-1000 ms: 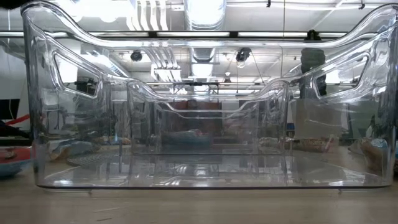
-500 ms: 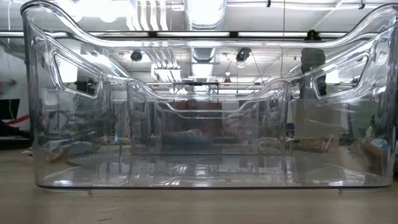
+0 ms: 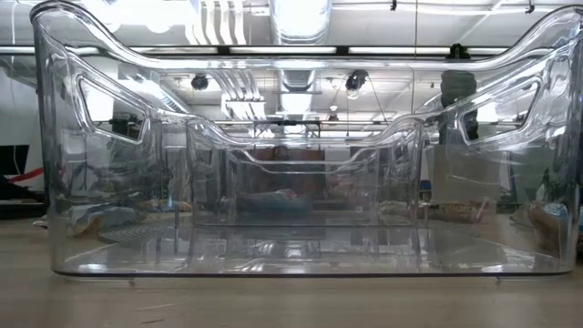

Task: Pick and place Granola Bars by type
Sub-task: Put the red granola bar into the top transparent bin

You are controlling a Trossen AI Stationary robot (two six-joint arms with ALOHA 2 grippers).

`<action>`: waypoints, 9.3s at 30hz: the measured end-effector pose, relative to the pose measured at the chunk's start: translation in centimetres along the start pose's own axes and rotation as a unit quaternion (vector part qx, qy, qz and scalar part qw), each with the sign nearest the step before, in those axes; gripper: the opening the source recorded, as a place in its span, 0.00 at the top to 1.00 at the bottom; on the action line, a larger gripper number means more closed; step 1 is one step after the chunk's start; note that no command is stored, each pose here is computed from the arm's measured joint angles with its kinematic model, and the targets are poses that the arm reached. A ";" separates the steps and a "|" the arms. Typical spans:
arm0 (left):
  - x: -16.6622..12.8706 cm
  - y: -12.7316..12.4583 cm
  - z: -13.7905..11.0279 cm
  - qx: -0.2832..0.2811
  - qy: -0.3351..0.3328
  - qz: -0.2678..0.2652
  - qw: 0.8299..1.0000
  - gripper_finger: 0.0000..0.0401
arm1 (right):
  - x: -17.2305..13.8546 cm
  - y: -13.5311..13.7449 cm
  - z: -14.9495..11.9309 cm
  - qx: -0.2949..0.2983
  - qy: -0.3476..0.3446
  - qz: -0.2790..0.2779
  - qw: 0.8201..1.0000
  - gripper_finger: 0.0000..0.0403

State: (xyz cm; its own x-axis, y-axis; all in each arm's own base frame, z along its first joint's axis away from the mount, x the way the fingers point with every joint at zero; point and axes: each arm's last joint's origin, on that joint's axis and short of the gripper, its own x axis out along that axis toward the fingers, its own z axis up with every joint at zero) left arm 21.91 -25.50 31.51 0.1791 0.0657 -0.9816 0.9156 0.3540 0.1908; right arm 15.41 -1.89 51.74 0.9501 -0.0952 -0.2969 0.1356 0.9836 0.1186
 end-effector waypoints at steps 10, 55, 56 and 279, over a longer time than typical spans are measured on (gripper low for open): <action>-9.4 4.8 -7.1 -0.219 -0.047 0.274 0.935 0.93 | 0.0 0.0 0.0 -0.012 0.000 0.000 1.000 0.98; -6.0 22.8 -36.3 -0.606 -0.279 0.274 0.693 0.96 | 0.0 0.0 -0.1 -0.007 0.003 -0.001 1.000 0.98; -6.2 23.2 -36.6 -0.607 -0.278 0.275 0.692 0.96 | 0.0 0.0 -0.1 -0.007 0.002 -0.001 1.000 0.98; -14.1 0.6 -30.9 -0.558 -0.504 0.345 0.561 1.00 | 15.2 -4.4 -36.6 0.182 0.365 -0.214 0.888 0.47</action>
State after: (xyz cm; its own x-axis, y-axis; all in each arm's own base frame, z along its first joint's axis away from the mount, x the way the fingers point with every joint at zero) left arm 8.80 2.66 45.37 0.9805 0.1851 -0.0665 -0.1932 0.9698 -0.1490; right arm 18.99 -2.06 12.07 0.3726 -0.1937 -0.9075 0.6483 0.7541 0.1052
